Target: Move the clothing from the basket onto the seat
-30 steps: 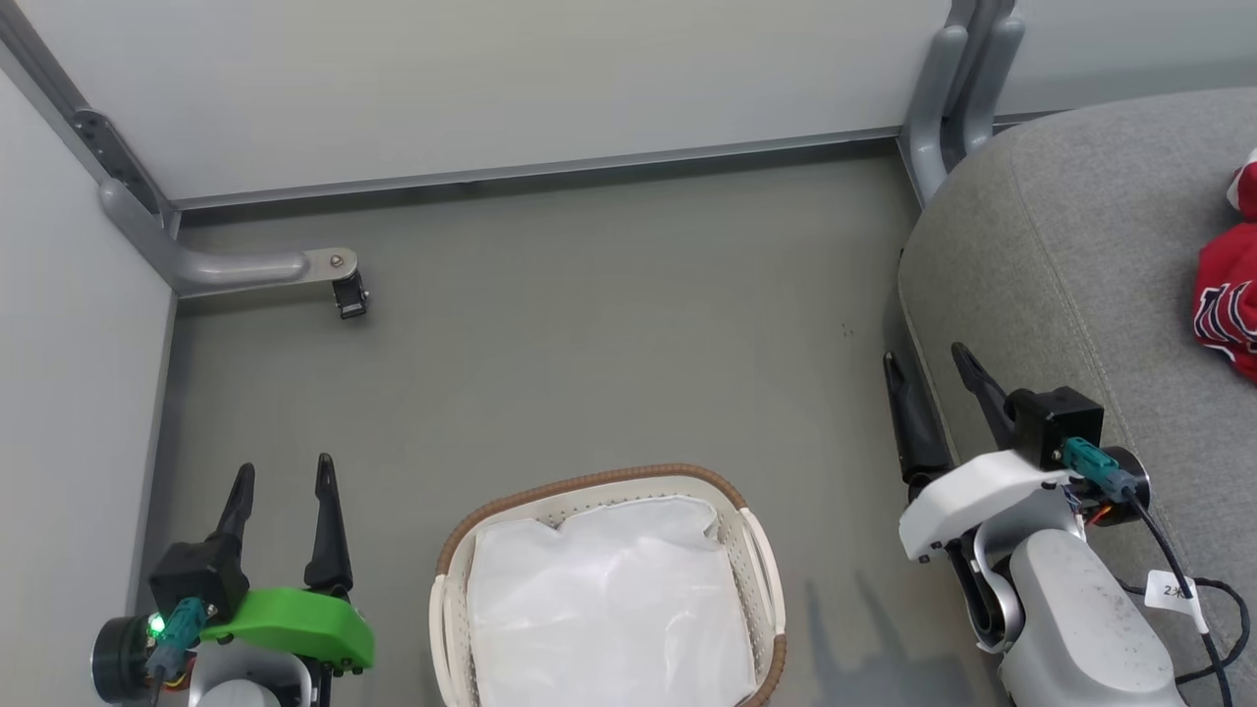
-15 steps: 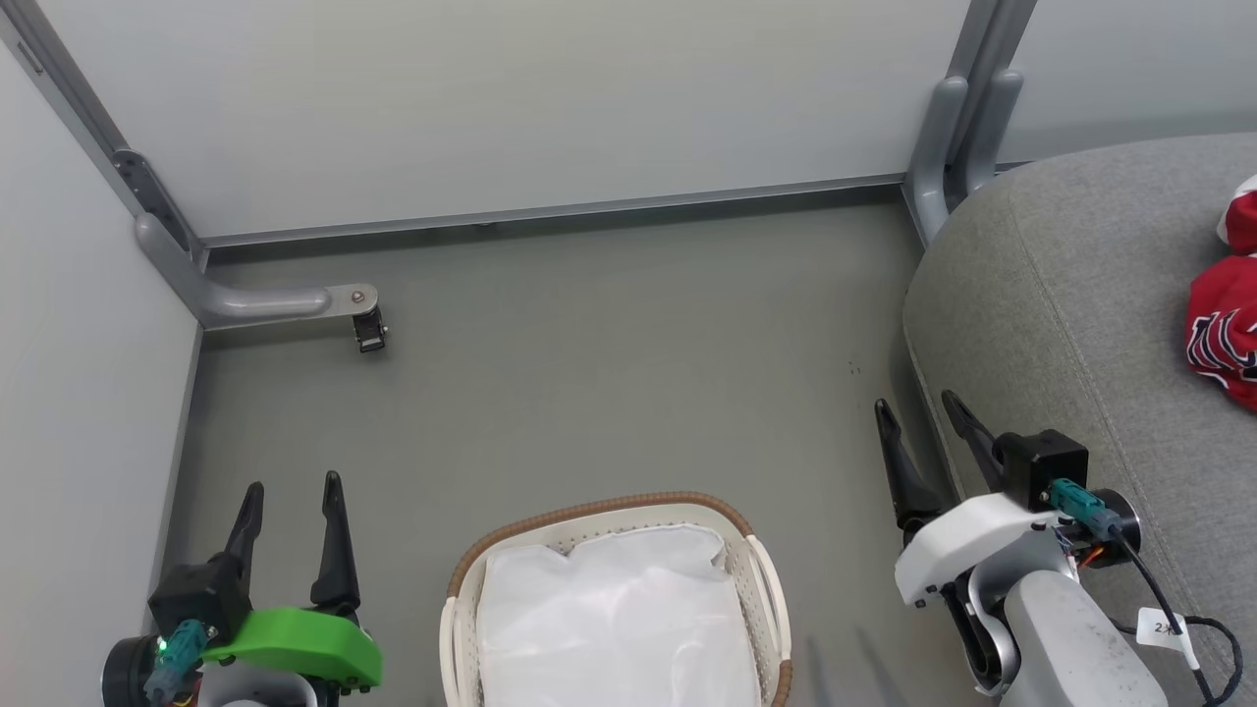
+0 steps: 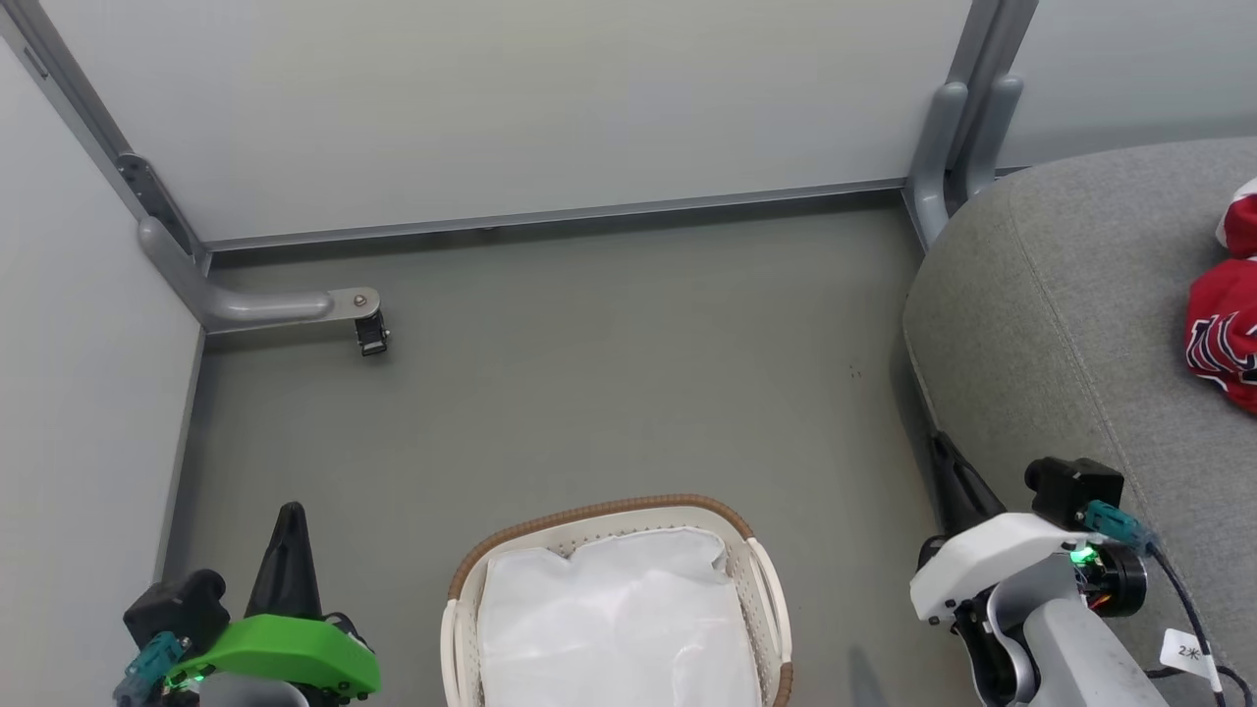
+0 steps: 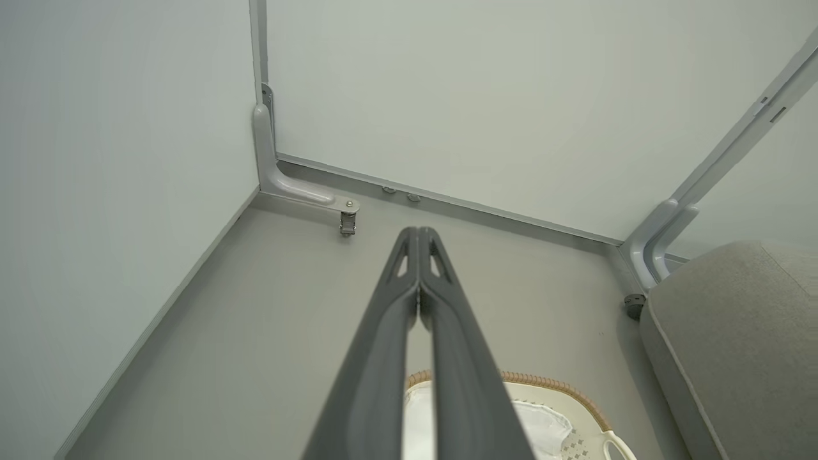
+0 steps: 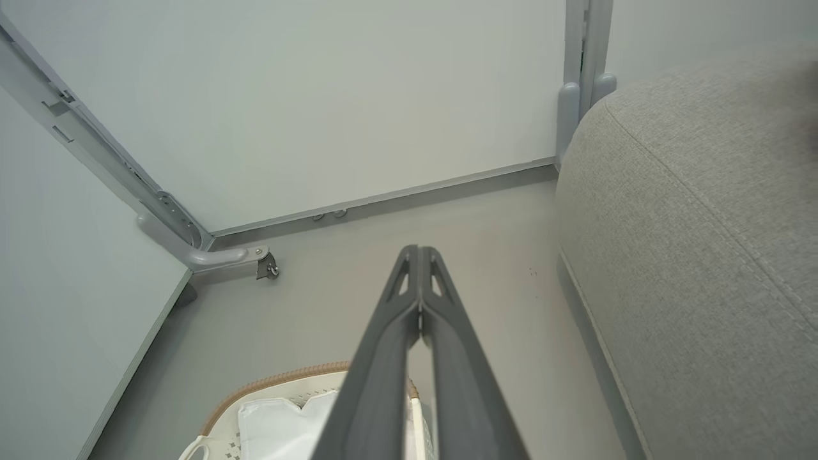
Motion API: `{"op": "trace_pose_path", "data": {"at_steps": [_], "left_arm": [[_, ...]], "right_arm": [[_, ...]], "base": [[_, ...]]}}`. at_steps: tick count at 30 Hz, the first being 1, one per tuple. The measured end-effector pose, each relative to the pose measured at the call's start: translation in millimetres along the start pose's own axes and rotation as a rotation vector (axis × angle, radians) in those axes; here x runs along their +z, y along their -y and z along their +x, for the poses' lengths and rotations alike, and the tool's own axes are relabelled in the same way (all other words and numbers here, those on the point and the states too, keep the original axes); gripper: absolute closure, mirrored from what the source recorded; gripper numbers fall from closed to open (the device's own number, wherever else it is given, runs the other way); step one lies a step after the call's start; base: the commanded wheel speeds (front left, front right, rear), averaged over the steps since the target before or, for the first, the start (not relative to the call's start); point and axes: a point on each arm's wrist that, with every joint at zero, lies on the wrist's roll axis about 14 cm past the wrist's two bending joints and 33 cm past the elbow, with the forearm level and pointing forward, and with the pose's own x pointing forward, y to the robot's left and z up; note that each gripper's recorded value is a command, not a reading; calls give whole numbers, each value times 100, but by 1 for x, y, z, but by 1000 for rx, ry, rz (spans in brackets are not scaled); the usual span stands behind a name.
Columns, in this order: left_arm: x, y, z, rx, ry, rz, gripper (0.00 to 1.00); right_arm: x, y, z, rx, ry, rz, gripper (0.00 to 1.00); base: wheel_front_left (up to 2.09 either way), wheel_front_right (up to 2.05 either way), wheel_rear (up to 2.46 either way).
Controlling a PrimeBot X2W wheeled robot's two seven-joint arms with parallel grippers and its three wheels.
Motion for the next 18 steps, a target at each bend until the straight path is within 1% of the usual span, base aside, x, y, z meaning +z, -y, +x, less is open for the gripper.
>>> {"op": "trace_pose_path", "data": {"at_steps": [18], "left_arm": [[9, -5, 1, 36, 7, -292, 100]], "right_arm": [[8, 14, -6, -66, 18, 301, 100]], "base": [[0, 0, 0]]}}
